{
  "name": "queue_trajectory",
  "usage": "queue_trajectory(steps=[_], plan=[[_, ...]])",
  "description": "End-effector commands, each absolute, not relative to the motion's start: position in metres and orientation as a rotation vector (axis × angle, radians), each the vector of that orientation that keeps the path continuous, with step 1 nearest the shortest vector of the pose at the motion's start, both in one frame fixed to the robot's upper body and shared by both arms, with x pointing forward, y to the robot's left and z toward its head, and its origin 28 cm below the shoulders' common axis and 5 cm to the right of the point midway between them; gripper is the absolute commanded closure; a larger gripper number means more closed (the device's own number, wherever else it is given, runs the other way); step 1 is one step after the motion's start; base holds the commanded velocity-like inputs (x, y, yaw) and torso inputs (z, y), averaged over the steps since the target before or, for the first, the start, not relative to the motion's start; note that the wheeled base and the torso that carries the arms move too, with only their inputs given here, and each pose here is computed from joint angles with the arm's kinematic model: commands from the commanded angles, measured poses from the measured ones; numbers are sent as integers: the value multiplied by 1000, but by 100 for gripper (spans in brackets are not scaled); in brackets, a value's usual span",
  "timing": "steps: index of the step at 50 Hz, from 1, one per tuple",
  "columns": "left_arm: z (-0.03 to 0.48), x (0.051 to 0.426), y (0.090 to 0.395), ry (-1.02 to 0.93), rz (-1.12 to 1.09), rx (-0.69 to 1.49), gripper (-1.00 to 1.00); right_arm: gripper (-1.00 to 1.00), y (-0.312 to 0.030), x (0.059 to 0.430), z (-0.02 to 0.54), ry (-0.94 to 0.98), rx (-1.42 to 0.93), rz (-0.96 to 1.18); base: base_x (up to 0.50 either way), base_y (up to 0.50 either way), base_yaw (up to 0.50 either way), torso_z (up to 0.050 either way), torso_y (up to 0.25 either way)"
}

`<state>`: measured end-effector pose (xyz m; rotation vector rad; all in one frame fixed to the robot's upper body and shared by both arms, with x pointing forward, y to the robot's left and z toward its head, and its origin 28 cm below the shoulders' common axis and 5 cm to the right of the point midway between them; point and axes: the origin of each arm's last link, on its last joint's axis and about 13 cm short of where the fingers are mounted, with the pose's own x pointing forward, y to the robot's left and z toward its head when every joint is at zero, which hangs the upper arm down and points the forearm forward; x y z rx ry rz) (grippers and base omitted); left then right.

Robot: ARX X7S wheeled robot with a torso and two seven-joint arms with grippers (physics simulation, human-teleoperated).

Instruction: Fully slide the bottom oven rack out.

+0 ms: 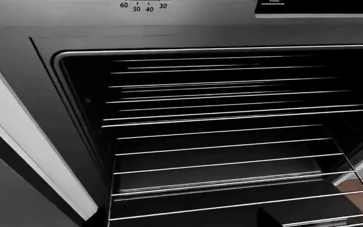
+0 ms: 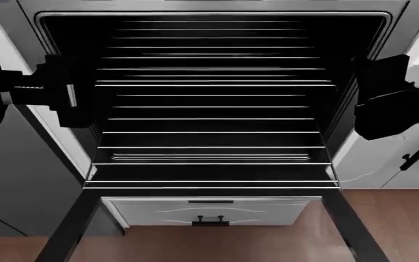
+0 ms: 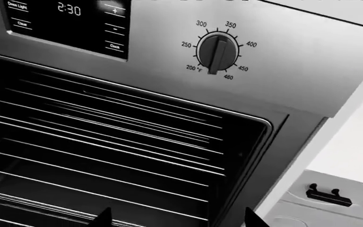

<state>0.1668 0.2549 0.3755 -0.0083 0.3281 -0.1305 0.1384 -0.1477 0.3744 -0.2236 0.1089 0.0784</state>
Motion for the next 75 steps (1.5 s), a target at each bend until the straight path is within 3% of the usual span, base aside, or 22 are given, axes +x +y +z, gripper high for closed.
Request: queue_trajectory(steps=[1,56,75], plan=[[385,160,253,320,-137,7,-100,-100,-147,134,382,105,-236,77,0,0,0,0,-240],[392,157,249,295,-149,11,-100,-100,-148,137,377,129,-224,66,0,0,0,0,-205],[389,196,218,337,-184,-16,-100,-100,-133,185,381,249,-164,59,0,0,0,0,0]])
